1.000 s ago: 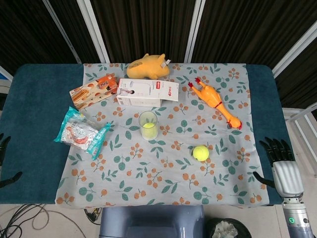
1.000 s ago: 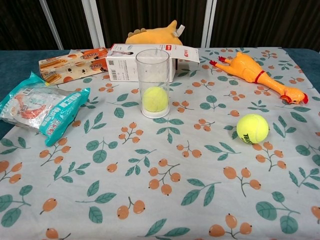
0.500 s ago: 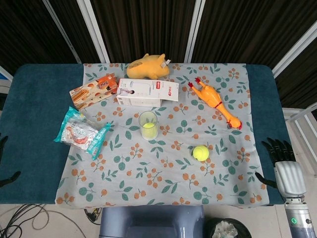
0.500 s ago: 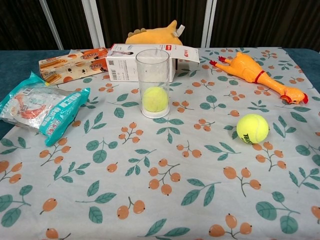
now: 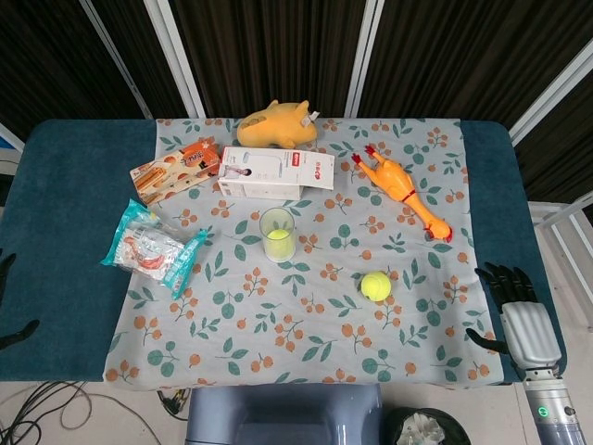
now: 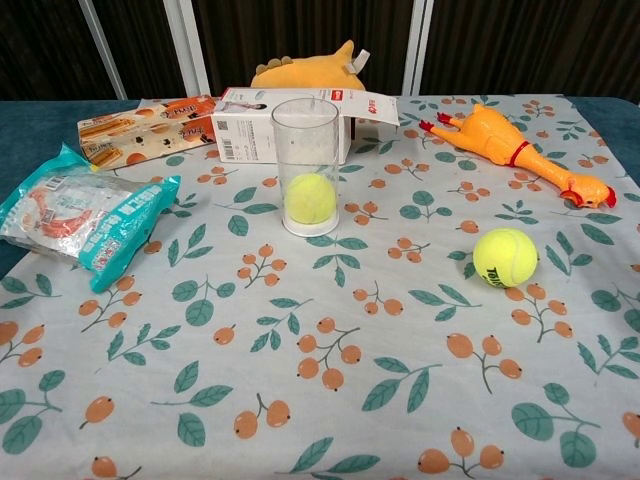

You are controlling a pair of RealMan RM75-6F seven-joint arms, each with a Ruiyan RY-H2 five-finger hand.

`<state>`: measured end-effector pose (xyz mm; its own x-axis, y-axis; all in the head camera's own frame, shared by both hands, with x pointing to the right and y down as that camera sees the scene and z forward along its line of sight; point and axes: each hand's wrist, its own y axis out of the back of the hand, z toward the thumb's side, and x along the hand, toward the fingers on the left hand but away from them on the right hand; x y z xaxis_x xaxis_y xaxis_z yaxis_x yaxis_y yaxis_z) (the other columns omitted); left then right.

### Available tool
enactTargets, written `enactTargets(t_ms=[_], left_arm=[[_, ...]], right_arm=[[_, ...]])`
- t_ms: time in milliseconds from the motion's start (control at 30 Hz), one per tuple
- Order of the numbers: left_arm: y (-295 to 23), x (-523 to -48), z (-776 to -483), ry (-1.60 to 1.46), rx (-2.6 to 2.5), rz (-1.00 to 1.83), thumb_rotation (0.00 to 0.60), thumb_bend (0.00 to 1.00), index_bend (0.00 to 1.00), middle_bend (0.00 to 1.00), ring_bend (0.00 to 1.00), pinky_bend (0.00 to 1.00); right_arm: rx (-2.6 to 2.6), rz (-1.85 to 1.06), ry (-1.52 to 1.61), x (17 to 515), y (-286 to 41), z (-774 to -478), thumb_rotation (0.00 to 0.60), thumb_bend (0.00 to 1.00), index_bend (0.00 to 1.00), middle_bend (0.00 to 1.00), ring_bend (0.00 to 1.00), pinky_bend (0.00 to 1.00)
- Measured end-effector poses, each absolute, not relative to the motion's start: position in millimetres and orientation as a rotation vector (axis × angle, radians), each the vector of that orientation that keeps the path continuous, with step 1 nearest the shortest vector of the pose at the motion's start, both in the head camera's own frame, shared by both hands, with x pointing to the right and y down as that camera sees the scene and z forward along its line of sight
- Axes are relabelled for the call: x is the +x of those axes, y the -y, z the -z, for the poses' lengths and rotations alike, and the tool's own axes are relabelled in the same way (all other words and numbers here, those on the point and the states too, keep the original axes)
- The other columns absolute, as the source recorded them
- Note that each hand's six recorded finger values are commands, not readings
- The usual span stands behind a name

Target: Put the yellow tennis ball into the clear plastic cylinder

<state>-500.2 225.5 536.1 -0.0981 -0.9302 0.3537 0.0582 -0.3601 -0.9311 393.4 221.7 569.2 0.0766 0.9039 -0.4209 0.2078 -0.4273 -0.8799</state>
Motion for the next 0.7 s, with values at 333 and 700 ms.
enactTargets(t_ms=[333, 700], left_arm=[[-225, -502, -537, -1.024, -1.372, 1.581, 0.600, 0.00, 0.06, 0.00, 0.00, 0.07], [-222, -507, -538, -1.040, -1.374, 1.596, 0.600, 0.00, 0.06, 0.00, 0.00, 0.07]], right_arm=[[-1.946, -1.413, 0.977, 348, -196, -597, 0.600, 0.21, 0.14, 0.10, 0.07, 0.00], [-2.105, -1.428, 0.848, 288, -177, -642, 0.600, 0.21, 0.14, 0.10, 0.08, 0.00]])
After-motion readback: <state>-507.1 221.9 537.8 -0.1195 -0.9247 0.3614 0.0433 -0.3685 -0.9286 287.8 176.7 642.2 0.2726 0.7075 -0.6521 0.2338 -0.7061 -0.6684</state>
